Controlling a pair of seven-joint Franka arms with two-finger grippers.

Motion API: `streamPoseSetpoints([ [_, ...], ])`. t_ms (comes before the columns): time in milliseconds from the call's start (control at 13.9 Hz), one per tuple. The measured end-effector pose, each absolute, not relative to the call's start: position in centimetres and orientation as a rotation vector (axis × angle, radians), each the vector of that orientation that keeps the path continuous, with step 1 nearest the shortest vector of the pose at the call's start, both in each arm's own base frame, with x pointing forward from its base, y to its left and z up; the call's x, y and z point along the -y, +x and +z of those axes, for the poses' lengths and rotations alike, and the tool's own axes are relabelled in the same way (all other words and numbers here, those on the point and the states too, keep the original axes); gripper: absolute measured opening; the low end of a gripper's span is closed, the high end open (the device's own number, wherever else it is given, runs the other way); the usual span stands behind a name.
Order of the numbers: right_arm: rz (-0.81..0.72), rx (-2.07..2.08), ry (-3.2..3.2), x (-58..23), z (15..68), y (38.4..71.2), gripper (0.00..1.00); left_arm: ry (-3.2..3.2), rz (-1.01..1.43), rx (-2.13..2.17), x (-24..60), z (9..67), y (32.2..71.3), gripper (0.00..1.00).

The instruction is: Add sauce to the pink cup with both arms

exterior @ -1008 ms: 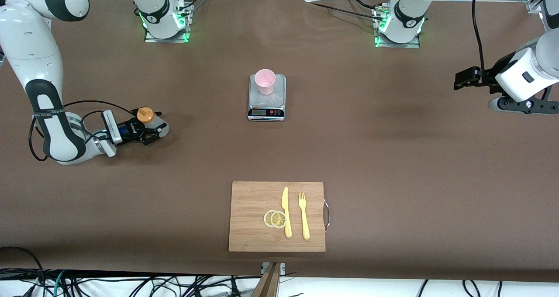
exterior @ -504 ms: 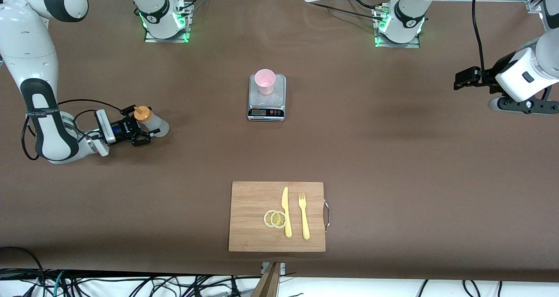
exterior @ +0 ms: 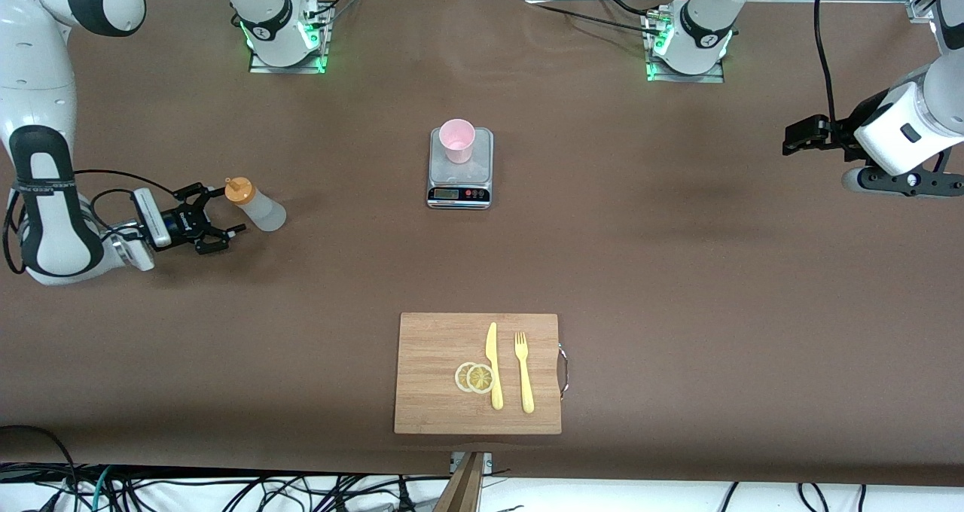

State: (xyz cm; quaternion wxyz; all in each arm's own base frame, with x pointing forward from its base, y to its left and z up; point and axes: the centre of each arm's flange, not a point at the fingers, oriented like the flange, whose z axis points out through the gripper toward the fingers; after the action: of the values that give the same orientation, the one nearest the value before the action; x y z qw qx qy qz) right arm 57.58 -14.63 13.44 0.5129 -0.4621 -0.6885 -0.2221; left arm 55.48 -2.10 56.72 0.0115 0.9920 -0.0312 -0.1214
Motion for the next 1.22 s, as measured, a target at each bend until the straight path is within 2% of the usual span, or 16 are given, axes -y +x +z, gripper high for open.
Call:
streamPoseSetpoints([
  [288,-0.385,1.691,-1.239,15.7,18.3,59.5,1.00,3.094,-0.378,0.097,2.1,56.7,55.5,1.00],
  [720,-0.031,1.806,-1.636,11.3,32.4,62.8,1.00,3.094,-0.378,0.097,2.1,56.7,55.5,1.00],
  [936,0.134,1.774,-1.882,6.6,38.2,62.2,1.00,3.094,-0.378,0.097,2.1,56.7,55.5,1.00],
  [1224,0.282,1.669,-2.234,2.0,43.2,60.5,1.00,3.094,-0.378,0.097,2.1,56.7,55.5,1.00],
])
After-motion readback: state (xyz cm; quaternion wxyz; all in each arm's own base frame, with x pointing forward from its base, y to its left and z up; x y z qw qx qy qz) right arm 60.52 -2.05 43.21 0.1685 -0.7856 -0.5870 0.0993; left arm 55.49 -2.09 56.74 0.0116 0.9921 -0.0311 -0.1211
